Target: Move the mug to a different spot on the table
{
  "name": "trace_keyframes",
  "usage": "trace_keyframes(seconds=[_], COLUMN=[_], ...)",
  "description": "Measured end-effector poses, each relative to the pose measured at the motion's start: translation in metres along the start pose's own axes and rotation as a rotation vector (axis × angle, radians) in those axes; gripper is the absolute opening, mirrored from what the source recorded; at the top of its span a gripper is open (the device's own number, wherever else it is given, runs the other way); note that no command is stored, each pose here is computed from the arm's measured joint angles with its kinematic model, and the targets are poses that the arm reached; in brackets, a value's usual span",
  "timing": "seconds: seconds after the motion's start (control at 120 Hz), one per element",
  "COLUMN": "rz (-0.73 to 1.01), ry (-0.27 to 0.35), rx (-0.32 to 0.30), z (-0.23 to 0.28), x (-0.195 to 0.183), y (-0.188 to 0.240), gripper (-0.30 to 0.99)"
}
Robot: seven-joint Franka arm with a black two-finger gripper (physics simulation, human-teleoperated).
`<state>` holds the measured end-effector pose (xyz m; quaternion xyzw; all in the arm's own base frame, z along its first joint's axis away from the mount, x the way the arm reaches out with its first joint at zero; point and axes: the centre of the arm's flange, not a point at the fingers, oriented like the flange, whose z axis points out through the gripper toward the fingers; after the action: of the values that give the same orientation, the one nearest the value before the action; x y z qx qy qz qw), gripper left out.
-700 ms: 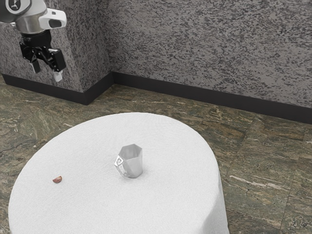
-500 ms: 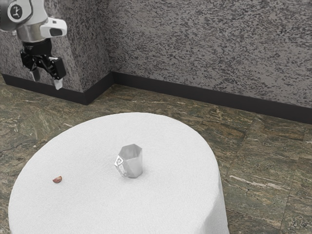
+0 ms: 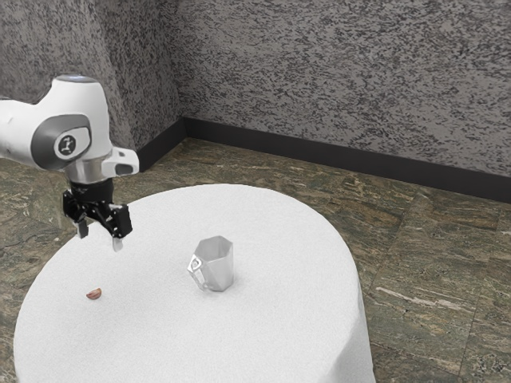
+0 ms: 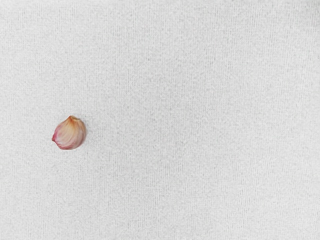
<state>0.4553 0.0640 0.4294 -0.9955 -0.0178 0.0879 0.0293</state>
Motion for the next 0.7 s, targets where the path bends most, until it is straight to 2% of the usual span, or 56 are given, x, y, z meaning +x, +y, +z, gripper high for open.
trace_keyframes(seconds=[0.3,0.7], rz=[0.078,0.249], ry=[0.054,0.181], rx=[0.000,0.012], z=[0.045,0.063], x=[0.030,0.049], y=[0.053,0.111], gripper=[0.69,0.69])
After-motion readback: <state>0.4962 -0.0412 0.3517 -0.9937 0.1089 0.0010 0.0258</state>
